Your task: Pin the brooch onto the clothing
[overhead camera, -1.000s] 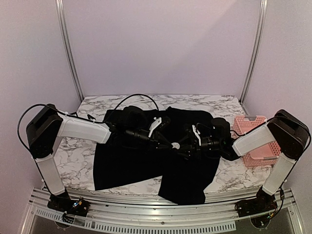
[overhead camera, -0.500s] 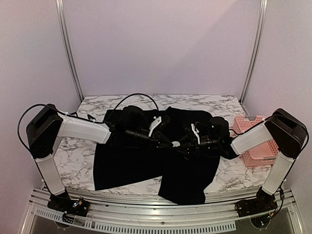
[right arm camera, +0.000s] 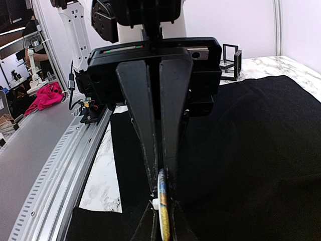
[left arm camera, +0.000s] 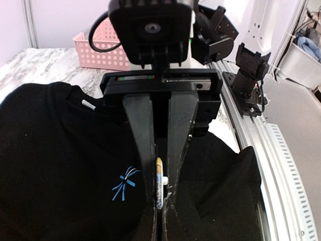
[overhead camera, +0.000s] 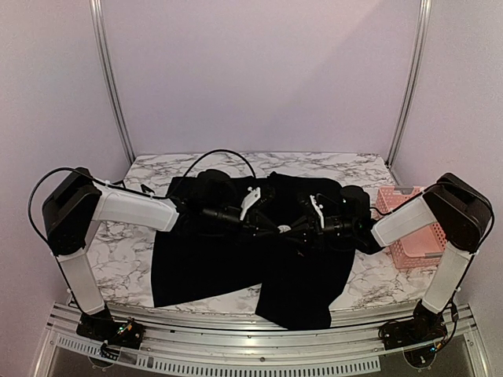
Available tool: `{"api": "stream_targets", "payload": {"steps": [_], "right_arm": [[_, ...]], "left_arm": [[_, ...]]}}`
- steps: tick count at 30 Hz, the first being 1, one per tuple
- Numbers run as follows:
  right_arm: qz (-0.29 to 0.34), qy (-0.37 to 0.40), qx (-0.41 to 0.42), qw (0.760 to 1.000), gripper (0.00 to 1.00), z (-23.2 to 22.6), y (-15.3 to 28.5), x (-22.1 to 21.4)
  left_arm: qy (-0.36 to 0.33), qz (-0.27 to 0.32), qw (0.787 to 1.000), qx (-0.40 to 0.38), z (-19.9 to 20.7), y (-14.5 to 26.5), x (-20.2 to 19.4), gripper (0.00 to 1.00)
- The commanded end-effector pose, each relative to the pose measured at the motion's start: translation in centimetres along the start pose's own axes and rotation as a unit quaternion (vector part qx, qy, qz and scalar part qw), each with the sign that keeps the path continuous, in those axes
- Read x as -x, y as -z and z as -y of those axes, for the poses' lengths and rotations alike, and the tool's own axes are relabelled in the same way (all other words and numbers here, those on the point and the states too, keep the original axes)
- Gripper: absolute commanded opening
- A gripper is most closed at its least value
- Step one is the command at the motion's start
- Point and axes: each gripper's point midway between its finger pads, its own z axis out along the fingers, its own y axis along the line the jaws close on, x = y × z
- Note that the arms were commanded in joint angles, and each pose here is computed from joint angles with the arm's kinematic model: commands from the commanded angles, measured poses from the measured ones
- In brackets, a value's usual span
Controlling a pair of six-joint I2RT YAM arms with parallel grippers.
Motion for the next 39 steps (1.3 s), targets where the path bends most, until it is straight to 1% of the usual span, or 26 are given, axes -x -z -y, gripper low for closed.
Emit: {"api": "stream_targets", "payload": {"steps": [1,14,18,24,34,39], "right_arm": [[0.004,-0.033,-0.031,0.999,0.07,2.4,0.5,0.2],[0.008,-0.070,-0.062,0.996,0.07,3.9,1.4,-0.4],[0.015,-0.061,-0.075,0.995,0.11,3.8,2.0,-0.3],[0.016,-0.062,-0.075,0.995,0.11,3.7,2.1,-0.3],[0.024,-0.047,-0.075,0.996,0.15,3.0,2.6,-0.2],[0.023,-0.044,-0.073,0.996,0.16,3.0,2.5,0.0]], "left_arm": [[-0.059,0.002,0.998,-0.020,2.0,-0.4,0.5,0.00],[-0.096,-0.006,0.995,-0.014,2.5,-0.2,0.1,0.00],[-0.095,-0.016,0.995,-0.014,2.6,-0.2,-0.6,0.00],[-0.094,-0.014,0.995,-0.011,2.4,-0.2,-0.4,0.00],[-0.084,-0.012,0.996,-0.002,2.1,-0.1,-0.4,0.00],[-0.085,-0.011,0.996,-0.005,2.2,-0.1,-0.5,0.00]]}}
